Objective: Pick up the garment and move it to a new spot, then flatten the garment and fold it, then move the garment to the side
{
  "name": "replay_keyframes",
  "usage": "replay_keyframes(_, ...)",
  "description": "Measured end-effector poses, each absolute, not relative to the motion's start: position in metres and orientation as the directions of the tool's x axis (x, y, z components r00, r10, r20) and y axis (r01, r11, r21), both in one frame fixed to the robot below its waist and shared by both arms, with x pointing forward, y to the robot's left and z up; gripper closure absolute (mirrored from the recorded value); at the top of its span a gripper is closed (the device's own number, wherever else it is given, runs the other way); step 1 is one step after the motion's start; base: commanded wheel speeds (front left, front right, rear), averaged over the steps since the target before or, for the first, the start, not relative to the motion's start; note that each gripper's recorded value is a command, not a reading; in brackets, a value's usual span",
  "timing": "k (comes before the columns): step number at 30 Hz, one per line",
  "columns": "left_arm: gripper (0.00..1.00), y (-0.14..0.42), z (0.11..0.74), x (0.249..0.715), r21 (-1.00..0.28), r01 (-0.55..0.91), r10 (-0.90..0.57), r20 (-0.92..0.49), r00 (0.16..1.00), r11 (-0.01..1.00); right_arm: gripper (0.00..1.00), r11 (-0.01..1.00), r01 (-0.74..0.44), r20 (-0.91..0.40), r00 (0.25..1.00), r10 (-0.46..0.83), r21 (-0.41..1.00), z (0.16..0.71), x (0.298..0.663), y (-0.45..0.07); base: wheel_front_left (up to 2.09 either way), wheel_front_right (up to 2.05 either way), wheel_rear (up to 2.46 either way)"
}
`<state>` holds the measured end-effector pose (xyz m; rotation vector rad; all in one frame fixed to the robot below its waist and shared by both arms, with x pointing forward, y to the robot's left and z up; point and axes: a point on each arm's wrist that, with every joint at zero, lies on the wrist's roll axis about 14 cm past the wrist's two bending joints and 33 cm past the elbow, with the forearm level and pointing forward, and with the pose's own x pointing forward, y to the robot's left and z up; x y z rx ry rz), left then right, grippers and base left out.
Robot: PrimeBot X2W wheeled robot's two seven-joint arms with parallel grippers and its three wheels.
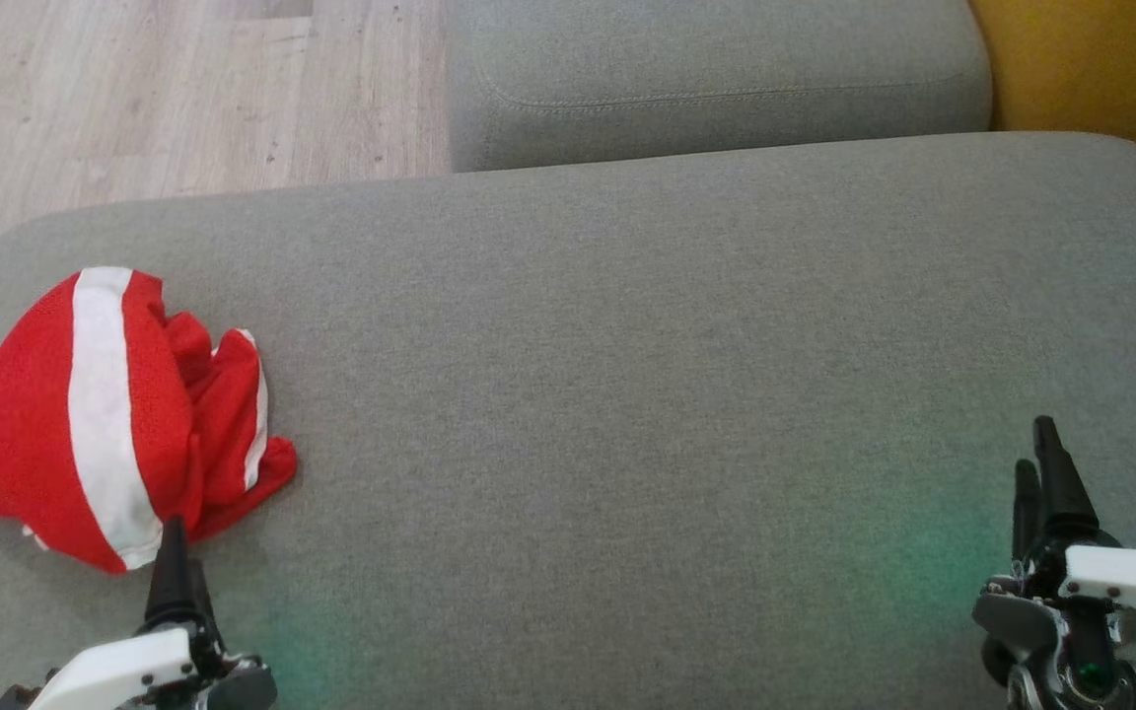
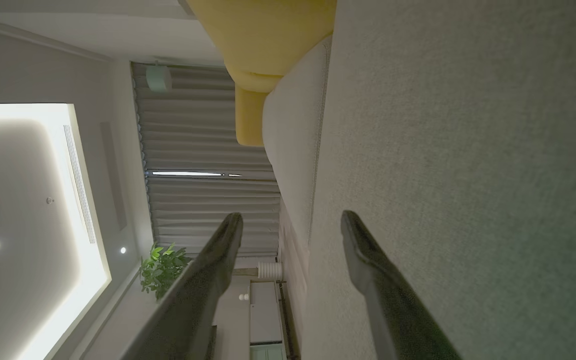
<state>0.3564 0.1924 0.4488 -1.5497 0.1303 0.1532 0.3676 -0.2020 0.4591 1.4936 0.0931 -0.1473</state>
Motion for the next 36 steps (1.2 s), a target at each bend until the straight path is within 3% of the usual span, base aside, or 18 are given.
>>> replay_keyframes(10,0.0,0.204,0.459,0.358,-0.984,-0.153,0.063,-0.148,0.987,0.087,0.0,0.215,0.128,-0.123,0.992,-0.036,0.968,0.469,0.37,-0.198,0.0,0.0,0.0)
replay_keyframes(18,0.0,0.211,0.47,0.361,-0.976,-0.128,0.089,-0.113,0.99,0.177,0.0,0.389,0.082,-0.077,0.997,-0.027,0.918,0.484,0.374,-0.196,0.0,0.0,0.0)
replay_keyframes(36,0.0,0.192,0.496,0.367,-0.855,-0.056,0.042,-0.04,0.998,0.515,0.0,0.686,0.006,-0.027,0.999,0.02,0.727,0.498,0.379,-0.179,0.0,0.0,0.0)
